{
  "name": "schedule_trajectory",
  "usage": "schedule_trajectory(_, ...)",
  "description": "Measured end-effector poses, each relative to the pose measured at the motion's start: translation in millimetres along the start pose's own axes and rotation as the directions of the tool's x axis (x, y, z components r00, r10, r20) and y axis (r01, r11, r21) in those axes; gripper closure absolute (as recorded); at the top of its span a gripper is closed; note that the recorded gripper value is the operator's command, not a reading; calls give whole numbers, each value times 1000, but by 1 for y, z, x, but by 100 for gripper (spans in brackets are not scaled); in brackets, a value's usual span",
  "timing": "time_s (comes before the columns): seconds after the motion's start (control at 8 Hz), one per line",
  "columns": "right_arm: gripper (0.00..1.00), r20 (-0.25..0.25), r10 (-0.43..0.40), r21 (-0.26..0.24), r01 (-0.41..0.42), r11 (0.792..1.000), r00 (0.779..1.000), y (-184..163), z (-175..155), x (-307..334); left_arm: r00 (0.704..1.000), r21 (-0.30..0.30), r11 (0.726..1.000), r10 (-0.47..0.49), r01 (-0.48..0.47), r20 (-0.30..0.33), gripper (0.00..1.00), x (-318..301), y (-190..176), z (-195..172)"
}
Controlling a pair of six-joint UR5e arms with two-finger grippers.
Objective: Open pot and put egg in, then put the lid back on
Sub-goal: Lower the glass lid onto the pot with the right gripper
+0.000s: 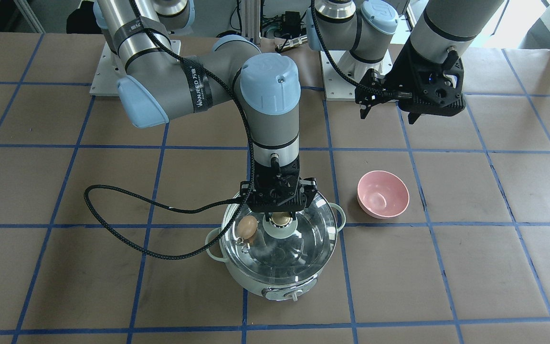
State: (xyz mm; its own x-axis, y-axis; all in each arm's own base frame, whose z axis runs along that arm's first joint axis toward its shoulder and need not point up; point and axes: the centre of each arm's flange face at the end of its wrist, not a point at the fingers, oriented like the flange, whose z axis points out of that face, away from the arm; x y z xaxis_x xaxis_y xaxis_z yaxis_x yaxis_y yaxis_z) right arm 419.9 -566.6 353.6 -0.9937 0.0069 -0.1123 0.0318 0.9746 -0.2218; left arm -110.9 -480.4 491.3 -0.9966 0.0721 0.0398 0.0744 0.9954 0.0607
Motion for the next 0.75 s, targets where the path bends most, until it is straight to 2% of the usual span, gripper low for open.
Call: schedule_trajectory(0.75, 100, -7, 3, -16, -3, 1000, 1000, 4, 4, 2, 1000, 0, 1000, -1, 1, -1, 0, 0, 0, 0)
